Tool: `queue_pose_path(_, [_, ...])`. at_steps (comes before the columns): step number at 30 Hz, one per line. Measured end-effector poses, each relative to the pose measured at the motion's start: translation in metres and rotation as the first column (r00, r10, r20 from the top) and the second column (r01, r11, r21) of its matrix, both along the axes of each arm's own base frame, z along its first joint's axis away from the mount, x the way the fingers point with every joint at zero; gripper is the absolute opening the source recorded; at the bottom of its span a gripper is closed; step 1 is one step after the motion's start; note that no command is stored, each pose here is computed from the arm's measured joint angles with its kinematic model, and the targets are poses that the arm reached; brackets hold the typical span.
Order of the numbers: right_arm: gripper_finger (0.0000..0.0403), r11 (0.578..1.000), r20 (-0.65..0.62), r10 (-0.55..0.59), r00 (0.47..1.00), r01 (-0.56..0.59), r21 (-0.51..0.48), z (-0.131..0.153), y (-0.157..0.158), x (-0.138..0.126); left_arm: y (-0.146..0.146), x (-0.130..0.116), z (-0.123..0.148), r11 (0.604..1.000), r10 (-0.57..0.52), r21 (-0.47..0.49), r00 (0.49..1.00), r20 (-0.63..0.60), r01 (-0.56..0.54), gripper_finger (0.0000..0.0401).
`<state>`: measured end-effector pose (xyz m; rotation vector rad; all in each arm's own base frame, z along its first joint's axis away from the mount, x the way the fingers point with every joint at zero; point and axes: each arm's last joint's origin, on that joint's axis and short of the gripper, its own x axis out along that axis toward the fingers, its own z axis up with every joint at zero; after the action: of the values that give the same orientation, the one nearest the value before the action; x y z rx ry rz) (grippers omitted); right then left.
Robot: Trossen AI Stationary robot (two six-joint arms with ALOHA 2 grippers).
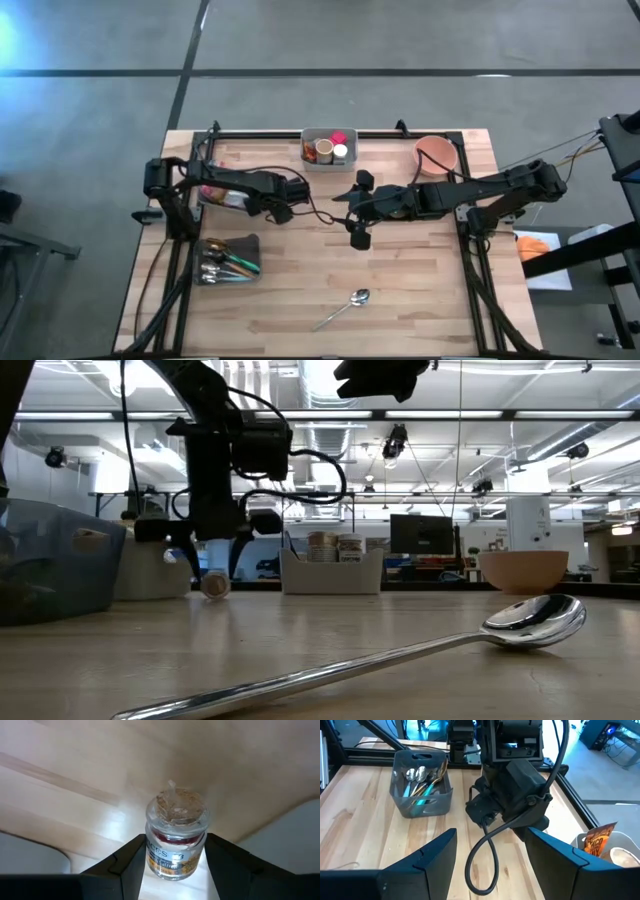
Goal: Pick & Place Food Item
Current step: Put the brown spice bottle into the top gray bin
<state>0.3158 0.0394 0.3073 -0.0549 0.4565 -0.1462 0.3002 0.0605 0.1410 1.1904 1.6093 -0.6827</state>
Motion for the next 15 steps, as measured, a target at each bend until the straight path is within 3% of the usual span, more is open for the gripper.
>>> queue_pose_path(8, [0.0233,1.000,0.000,0.000,1.000,0.000,0.001,0.000,0.000,0.000,0.000,0.008,-0.003,0.999,0.021,-0.046,0.993,0.119,-0.016,0.0199])
queue_pose_path(15, [0.0233,1.000,0.000,0.000,1.000,0.000,0.001,0.000,0.000,0.000,0.000,0.012,-0.001,0.999,0.031,-0.030,0.987,0.156,-0.026,0.0199])
